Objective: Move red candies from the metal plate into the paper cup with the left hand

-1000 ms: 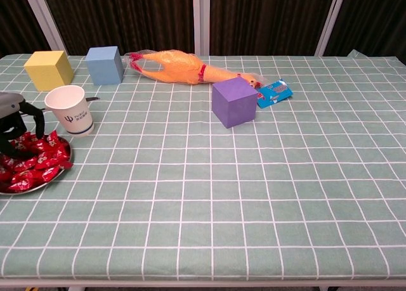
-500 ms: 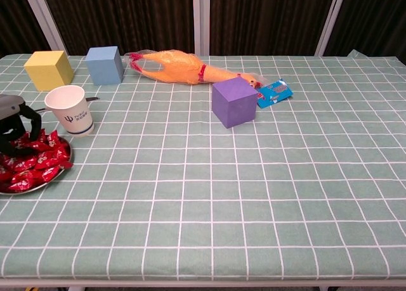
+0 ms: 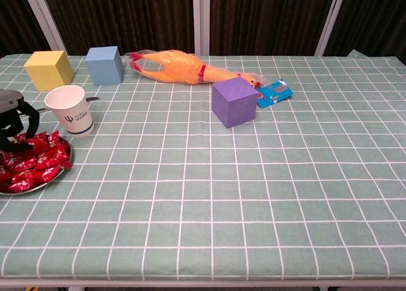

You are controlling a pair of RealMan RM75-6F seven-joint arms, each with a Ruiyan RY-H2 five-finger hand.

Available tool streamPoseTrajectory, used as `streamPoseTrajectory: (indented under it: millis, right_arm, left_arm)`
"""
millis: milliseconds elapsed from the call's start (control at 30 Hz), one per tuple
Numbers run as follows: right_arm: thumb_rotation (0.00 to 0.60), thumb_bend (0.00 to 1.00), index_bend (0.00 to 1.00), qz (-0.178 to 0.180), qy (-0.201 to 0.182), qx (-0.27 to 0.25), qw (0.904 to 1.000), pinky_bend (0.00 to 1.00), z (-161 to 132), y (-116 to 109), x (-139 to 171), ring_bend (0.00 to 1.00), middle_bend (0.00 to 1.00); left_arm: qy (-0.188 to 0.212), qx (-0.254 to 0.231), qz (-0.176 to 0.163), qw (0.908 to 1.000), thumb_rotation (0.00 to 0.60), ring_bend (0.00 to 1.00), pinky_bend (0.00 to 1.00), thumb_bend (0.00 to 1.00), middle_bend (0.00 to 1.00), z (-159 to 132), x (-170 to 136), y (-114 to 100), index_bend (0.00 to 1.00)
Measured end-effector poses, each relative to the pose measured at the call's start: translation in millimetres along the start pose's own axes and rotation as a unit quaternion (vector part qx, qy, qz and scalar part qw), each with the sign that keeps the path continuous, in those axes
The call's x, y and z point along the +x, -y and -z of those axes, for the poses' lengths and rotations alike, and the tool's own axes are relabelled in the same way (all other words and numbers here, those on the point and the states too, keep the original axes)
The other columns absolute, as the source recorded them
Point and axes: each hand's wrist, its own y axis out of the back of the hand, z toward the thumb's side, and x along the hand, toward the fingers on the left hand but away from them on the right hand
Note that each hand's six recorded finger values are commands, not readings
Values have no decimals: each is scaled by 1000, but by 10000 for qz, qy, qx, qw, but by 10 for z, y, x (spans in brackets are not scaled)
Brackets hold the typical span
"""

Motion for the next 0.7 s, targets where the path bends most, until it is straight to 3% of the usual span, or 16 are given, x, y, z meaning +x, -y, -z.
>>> streamPoseTrajectory:
  millis: [233,533,700]
  right_arm:
    - [497,0,0,10,-9,-6,10000,0,0,-3,13,0,0]
    - [497,0,0,21,8,-20,10000,0,21,-8,25,0,0]
    - [498,0,0,24,-6,-36,10000,0,11,-1,28,0,0]
  left_arm:
    - [43,11,-112,9999,600,1000,1000,362,1000,-30,-138,-244,667]
    - [-51,118,-994,9950,600,1000,1000,365,1000,-51,-211,-963,670]
    - [112,164,-1037,9944,600,1000,1000,366,1000,-214,-130,-1050,670]
